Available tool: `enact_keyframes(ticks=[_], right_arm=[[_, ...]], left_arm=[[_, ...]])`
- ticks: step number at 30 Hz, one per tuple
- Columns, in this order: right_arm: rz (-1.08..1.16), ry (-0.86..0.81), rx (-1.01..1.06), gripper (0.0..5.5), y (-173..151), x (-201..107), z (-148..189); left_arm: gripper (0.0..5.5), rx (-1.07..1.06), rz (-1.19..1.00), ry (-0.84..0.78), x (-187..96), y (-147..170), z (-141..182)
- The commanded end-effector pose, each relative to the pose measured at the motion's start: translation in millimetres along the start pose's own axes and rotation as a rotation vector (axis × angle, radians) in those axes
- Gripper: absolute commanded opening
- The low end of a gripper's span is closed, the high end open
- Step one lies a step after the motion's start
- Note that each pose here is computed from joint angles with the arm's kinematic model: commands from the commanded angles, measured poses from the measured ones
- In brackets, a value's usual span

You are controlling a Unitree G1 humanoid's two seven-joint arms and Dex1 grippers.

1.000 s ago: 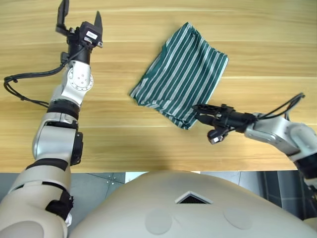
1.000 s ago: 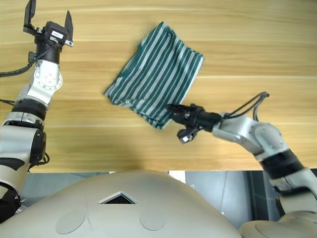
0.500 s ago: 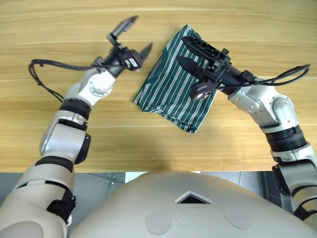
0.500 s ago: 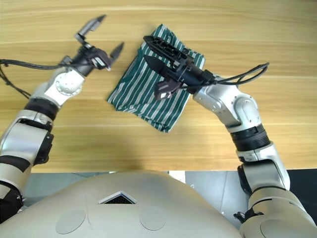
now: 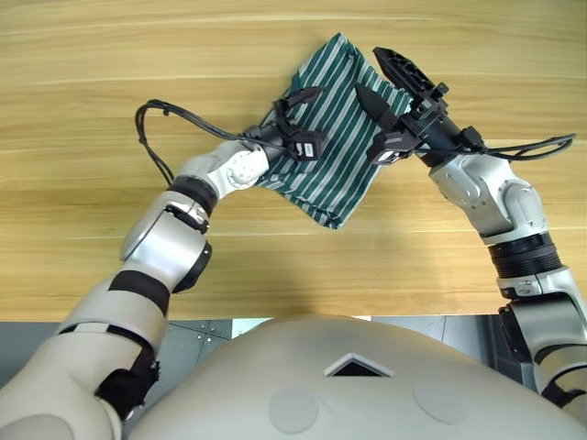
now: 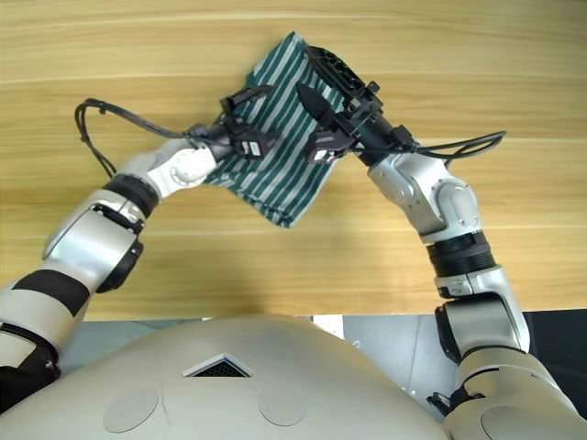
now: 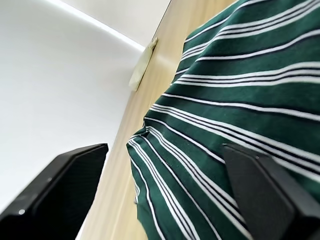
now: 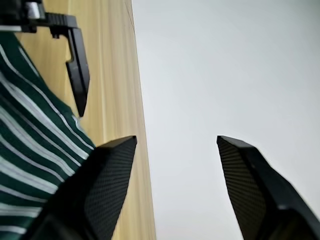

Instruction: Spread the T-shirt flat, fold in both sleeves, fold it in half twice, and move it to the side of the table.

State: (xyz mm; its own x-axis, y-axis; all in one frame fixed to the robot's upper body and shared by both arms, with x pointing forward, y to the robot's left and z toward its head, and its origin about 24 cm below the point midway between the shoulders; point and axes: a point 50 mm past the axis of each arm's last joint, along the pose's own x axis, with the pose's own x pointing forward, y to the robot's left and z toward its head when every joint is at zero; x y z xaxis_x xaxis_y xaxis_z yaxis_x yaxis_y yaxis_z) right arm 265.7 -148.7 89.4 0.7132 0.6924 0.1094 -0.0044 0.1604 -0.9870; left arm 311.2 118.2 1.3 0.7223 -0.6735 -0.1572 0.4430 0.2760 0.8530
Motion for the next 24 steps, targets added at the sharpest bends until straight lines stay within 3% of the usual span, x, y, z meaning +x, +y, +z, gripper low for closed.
enact_keyframes(ticks=[1,4,8,13,18,24], right_arm=[[0.077,0.02,-0.014,2.97,6.6,-12.6,-4.9],[0.126,0.008,-0.016,2.97,9.1,-16.3,-1.3],[0.193,-0.054,-0.011,2.97,16.1,-17.1,11.7],[0.231,-0.111,0.014,2.97,23.5,-16.2,29.4],[0.313,-0.193,0.144,2.97,46.9,-29.6,66.0],[0.521,-0.177,0.271,2.97,76.3,-66.3,86.4]], left_arm=[[4.22,-0.102,-0.026,0.183,-61.5,-35.5,-36.4],[4.22,-0.264,0.0,0.172,-86.2,-70.5,-21.8],[4.22,-0.451,0.082,0.059,-87.1,-87.7,27.1],[4.22,-0.502,0.295,-0.069,-66.3,-38.7,63.6],[4.22,-0.486,0.545,-0.057,-68.4,8.4,67.1],[4.22,-0.482,0.637,-0.075,-74.8,28.7,63.4]])
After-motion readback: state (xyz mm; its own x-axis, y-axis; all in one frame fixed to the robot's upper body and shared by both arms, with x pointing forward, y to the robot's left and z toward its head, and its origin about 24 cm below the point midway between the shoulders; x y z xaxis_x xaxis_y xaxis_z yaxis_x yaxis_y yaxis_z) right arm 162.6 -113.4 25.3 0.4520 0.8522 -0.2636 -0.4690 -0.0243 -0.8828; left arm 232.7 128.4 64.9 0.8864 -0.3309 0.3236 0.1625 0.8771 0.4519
